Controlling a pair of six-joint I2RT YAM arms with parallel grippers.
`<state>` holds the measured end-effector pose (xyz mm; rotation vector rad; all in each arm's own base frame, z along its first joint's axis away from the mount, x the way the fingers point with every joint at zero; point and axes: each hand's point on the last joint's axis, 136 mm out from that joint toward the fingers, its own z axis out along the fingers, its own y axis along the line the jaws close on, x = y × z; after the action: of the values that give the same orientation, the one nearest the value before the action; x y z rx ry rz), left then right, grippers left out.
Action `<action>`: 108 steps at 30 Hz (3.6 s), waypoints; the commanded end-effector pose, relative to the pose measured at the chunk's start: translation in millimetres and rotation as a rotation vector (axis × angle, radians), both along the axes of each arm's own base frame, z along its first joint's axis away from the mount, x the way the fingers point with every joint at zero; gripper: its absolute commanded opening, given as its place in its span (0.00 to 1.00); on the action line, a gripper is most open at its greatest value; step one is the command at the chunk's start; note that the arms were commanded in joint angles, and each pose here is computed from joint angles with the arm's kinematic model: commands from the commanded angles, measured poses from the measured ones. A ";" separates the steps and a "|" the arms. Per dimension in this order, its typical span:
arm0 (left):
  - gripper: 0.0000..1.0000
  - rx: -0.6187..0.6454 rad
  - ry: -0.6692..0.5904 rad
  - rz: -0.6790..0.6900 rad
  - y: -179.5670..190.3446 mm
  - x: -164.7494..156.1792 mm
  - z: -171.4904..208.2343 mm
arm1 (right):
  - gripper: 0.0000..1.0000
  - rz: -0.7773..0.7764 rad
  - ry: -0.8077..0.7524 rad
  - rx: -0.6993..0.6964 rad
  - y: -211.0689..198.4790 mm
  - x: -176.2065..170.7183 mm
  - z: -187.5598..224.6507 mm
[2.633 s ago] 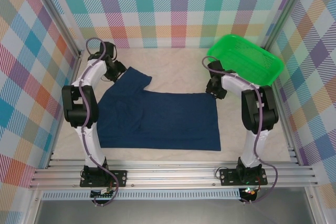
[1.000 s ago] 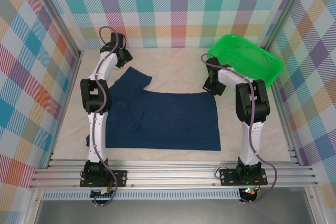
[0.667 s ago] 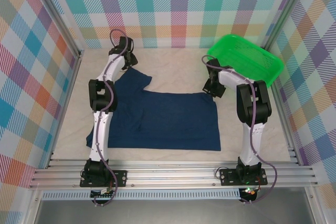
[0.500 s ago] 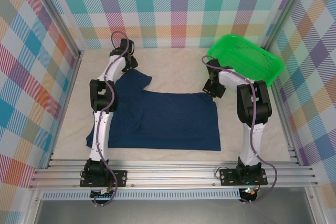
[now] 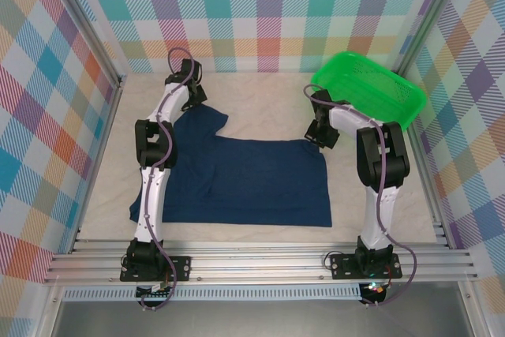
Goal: Fold and stack the t-shirts
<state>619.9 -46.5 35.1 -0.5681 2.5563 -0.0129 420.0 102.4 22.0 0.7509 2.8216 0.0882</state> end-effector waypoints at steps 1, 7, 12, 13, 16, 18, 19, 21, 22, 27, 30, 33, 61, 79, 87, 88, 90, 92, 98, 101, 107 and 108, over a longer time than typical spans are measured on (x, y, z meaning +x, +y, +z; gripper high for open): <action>0.00 0.040 -0.010 0.018 4.3 -7.5 29.9 | 0.00 0.034 -0.038 0.018 1.5 -0.3 19.5; 0.00 0.028 -0.101 0.025 7.0 -25.1 91.1 | 0.00 0.096 -0.077 0.029 5.2 1.5 34.7; 0.00 -0.010 -0.107 0.004 2.8 -55.5 118.8 | 0.00 0.131 -0.100 0.029 5.2 -2.2 47.0; 0.00 -0.015 -0.106 0.005 3.4 -63.7 123.2 | 0.00 0.139 -0.105 0.032 5.3 -2.7 49.9; 0.00 -0.026 -0.109 0.001 4.8 -89.0 138.5 | 0.00 0.170 -0.106 0.040 7.2 -8.2 55.8; 0.00 -0.018 -0.093 0.006 9.0 -109.6 144.6 | 0.00 0.191 -0.107 0.046 8.0 -12.3 58.8; 0.00 -0.012 -0.086 0.014 11.9 -121.1 148.2 | 0.00 0.198 -0.098 0.046 7.6 -15.8 58.5; 0.00 -0.006 -0.080 0.030 17.2 -143.6 155.2 | 0.00 0.206 -0.082 0.045 6.4 -22.5 58.5; 0.00 -0.006 -0.082 0.040 19.6 -156.0 158.3 | 0.00 0.209 -0.079 0.047 6.2 -26.2 59.2; 0.00 -0.003 -0.081 0.115 35.1 -219.9 170.0 | 0.00 0.202 -0.034 0.040 0.4 -47.0 59.8; 0.00 -0.001 -0.092 0.177 45.7 -259.4 175.6 | 0.00 0.198 0.001 0.056 0.1 -61.1 60.5; 0.00 0.016 -0.094 0.256 59.6 -300.2 176.8 | 0.00 0.186 0.034 0.060 -2.7 -77.9 61.4; 0.00 0.035 0.007 0.402 84.4 -428.1 119.7 | 0.00 0.180 0.179 0.066 -13.0 -147.8 29.7; 0.00 0.078 0.126 0.404 85.3 -434.1 79.0 | 0.00 0.180 0.248 0.055 -15.4 -167.1 18.9; 0.00 0.078 0.163 0.427 85.7 -441.4 68.1 | 0.03 0.147 0.286 0.024 -22.0 -174.2 8.6; 0.00 0.066 0.170 0.433 84.0 -442.5 65.5 | 0.09 0.136 0.291 0.021 -23.3 -176.0 7.5; 0.04 0.049 0.181 0.448 81.9 -445.1 63.8 | 0.18 0.114 0.287 0.006 -27.1 -179.5 8.6; 0.16 0.039 0.179 0.481 82.8 -448.8 68.8 | 0.23 0.093 0.268 -0.020 -33.3 -181.5 13.3; 0.32 -0.031 -0.045 0.493 81.7 -418.9 120.4 | 0.23 0.079 0.148 -0.044 -38.3 -169.1 37.1; 0.41 -0.078 -0.034 0.456 69.0 -392.9 119.2 | 0.22 0.123 0.086 0.012 -20.5 -153.9 45.1; 0.43 -0.172 0.236 0.420 53.0 -365.5 79.7 | 0.28 0.215 0.094 0.235 30.8 -141.6 31.2; 0.44 -0.176 0.295 0.429 54.4 -368.9 72.0 | 0.30 0.212 0.109 0.242 32.0 -142.8 28.6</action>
<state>255.4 14.9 118.8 -1.2219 2.5437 0.0510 271.7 110.3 52.1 0.5569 3.0014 0.2724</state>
